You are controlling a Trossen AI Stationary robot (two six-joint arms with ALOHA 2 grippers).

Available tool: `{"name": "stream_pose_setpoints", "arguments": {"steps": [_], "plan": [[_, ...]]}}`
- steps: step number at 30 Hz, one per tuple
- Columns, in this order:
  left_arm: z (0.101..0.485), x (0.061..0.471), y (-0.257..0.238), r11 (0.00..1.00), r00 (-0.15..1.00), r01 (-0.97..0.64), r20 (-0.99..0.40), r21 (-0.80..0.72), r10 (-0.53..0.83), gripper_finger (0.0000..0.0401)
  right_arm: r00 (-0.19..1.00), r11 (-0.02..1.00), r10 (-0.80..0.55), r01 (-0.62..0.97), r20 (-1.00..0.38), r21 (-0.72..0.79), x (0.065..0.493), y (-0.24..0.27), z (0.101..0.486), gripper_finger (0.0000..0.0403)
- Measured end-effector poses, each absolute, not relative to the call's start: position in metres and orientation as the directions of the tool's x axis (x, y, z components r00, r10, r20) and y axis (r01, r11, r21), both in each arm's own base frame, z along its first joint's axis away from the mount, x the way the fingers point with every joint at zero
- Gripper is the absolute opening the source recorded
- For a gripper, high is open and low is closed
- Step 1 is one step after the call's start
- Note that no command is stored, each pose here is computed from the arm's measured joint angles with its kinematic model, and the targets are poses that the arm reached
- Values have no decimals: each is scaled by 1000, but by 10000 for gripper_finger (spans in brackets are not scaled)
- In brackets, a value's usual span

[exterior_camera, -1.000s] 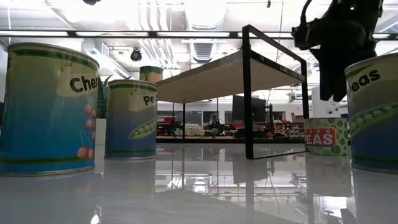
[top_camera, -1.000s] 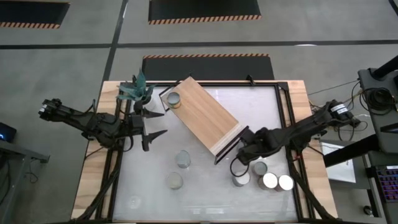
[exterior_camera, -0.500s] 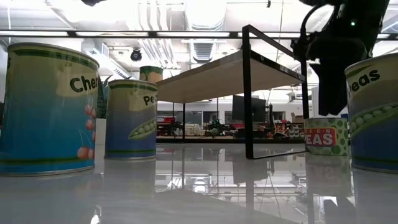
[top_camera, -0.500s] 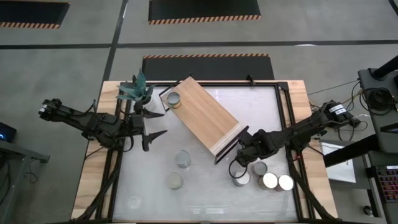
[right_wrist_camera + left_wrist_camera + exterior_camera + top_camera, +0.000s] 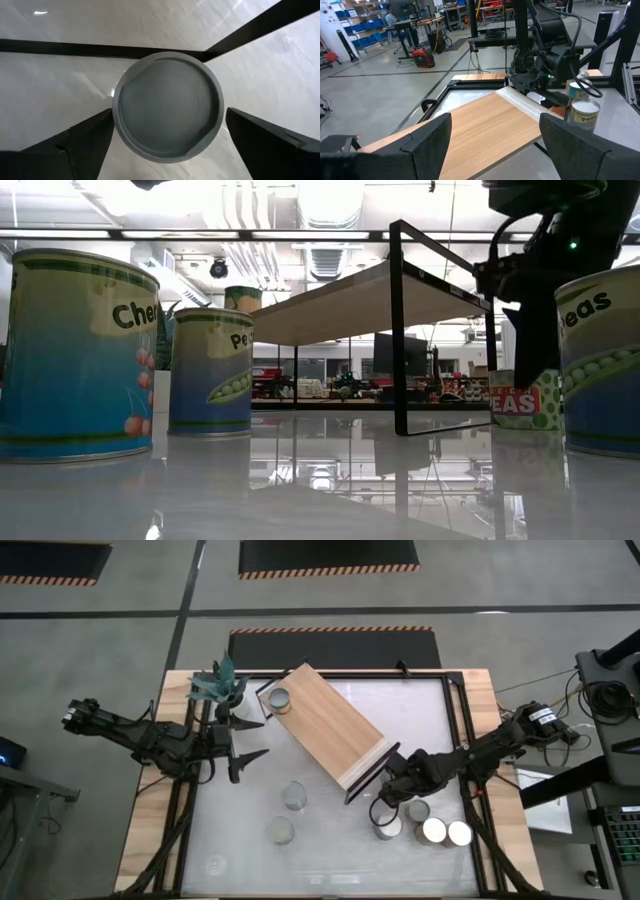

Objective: Pick and place cans onto a shelf
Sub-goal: Put the small canned peas on the shelf

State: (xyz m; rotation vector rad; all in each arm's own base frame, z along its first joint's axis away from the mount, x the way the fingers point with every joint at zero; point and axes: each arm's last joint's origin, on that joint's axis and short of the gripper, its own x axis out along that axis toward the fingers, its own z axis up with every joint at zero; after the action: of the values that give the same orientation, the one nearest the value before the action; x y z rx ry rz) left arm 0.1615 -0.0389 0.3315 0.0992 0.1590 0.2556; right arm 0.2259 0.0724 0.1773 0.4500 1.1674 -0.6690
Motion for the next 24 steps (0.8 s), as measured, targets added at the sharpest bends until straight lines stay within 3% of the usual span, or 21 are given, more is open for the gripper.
{"name": "stream_pose_setpoints", "arguments": {"steps": [11,19,24], "plan": [[331,161,-39,963,955,-244,-144,113,259,283,237,723,-238,691,-942,-9,225,72,178,278],[331,161,-39,963,955,-245,-144,110,259,283,249,730,-177,682,-952,43,221,72,186,278],[331,161,-39,963,955,-245,-144,109,259,283,271,733,-144,676,-952,81,212,70,214,278]]}}
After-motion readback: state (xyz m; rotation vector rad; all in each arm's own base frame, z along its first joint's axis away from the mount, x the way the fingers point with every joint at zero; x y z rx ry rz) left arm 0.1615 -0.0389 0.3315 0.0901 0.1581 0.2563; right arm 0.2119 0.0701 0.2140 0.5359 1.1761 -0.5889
